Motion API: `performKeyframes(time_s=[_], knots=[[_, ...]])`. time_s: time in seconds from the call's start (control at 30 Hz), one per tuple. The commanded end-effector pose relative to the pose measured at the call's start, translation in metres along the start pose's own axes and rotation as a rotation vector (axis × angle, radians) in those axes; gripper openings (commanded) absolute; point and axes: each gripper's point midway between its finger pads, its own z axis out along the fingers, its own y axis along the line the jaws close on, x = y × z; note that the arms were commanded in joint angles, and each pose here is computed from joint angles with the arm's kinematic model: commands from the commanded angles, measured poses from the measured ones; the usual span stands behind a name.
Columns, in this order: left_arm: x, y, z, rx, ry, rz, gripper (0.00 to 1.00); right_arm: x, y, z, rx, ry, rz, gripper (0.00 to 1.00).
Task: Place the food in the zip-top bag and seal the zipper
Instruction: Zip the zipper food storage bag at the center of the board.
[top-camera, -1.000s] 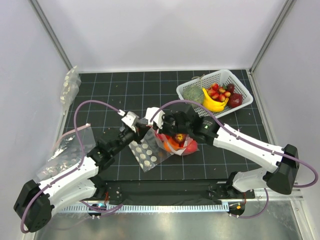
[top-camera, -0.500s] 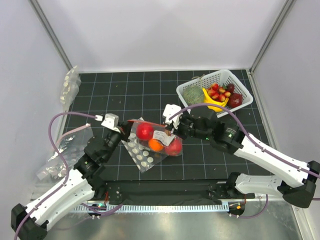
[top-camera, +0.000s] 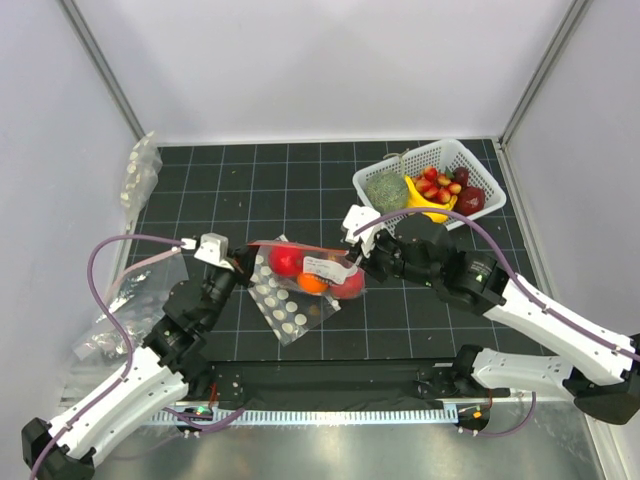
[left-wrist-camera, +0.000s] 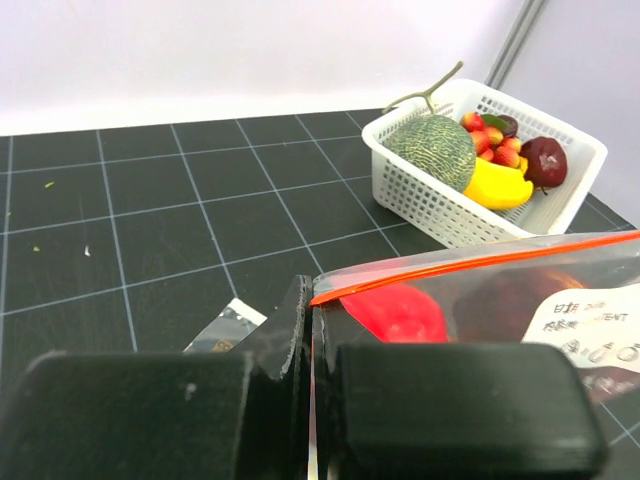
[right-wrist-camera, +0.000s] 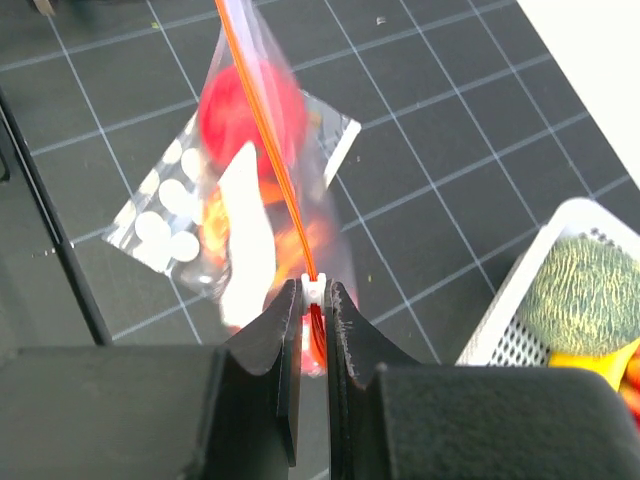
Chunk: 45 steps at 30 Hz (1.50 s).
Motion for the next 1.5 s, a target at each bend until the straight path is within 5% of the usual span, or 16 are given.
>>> performKeyframes(time_s=[0.0,0.5,0.7,0.87,1.3,1.43,1.47], knots=[[-0.012,0.035,-0.001,-0.182,-0.051,0.017,0.00,0.011,-0.019,-0.030,0.096,0.067,0.020,0.01],[-0.016,0.038,-0.005,-0.199,-0.067,0.013,0.00,0.031,-0.028,-0.043,0.153,0.183,0.024,0.01],[-0.018,0.028,0.000,-0.150,-0.065,0.001,0.02,0.003,-0.008,-0.045,0.031,0.033,0.028,0.01],[-0.022,0.021,0.000,-0.119,-0.071,-0.026,0.12,-0.016,0.003,-0.042,-0.030,-0.072,0.040,0.01],[-0.016,0.008,0.014,-0.096,-0.008,-0.104,0.55,-0.028,-0.032,-0.030,0.184,-0.188,0.110,0.01],[-0.022,-0.026,0.017,0.098,-0.020,-0.078,0.96,-0.025,-0.035,-0.029,0.204,-0.179,0.102,0.01],[-0.022,-0.031,0.017,0.135,-0.025,-0.037,0.96,-0.023,-0.036,-0.028,0.209,-0.178,0.096,0.01]])
